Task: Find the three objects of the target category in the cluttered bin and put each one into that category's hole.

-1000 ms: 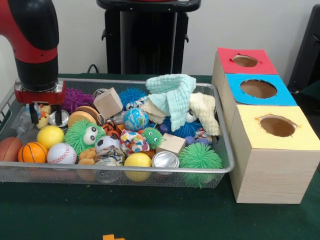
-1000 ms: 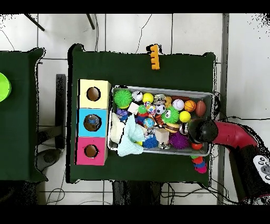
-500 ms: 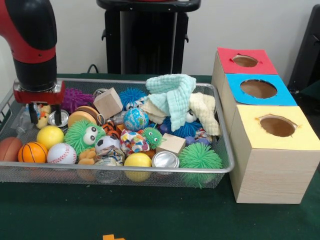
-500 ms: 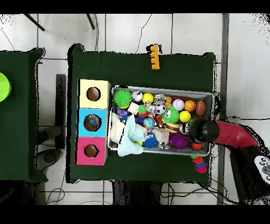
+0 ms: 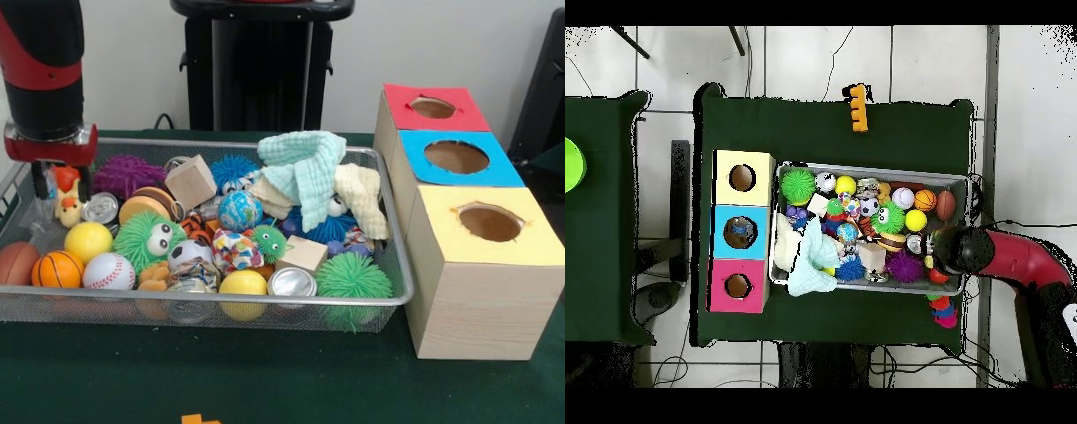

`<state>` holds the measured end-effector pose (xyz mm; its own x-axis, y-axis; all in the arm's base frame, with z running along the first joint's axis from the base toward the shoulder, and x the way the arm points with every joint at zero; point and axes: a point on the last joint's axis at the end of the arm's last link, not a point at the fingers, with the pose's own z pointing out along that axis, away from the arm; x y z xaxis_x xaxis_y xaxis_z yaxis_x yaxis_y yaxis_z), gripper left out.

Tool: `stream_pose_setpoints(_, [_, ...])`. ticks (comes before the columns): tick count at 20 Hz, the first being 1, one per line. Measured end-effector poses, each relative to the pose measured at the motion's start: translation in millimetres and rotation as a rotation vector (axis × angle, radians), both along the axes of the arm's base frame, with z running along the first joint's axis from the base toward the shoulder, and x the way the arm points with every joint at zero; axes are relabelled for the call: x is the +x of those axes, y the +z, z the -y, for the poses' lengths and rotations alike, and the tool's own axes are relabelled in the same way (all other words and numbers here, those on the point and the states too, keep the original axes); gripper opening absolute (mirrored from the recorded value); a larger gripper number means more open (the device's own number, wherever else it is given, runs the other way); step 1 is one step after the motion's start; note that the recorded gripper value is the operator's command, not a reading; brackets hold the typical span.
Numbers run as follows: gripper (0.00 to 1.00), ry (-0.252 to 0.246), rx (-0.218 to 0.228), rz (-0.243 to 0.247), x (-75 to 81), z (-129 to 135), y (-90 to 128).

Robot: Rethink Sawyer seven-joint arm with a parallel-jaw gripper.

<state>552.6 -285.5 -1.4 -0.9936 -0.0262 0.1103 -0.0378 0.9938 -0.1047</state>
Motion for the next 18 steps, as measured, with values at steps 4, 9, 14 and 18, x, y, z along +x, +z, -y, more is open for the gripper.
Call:
stream_pose_setpoints(4, [1.00,-0.016,-0.016,-0.029,-5.3,11.0,12.8])
stream_pose_setpoints(9, [1.00,-0.025,-0.020,-0.056,-7.8,15.0,17.7])
stream_pose_setpoints(14, [1.00,-0.026,-0.020,-0.058,-7.4,15.8,17.5])
stream_pose_setpoints(18, [1.00,-0.026,-0.016,-0.061,-7.7,15.4,13.2])
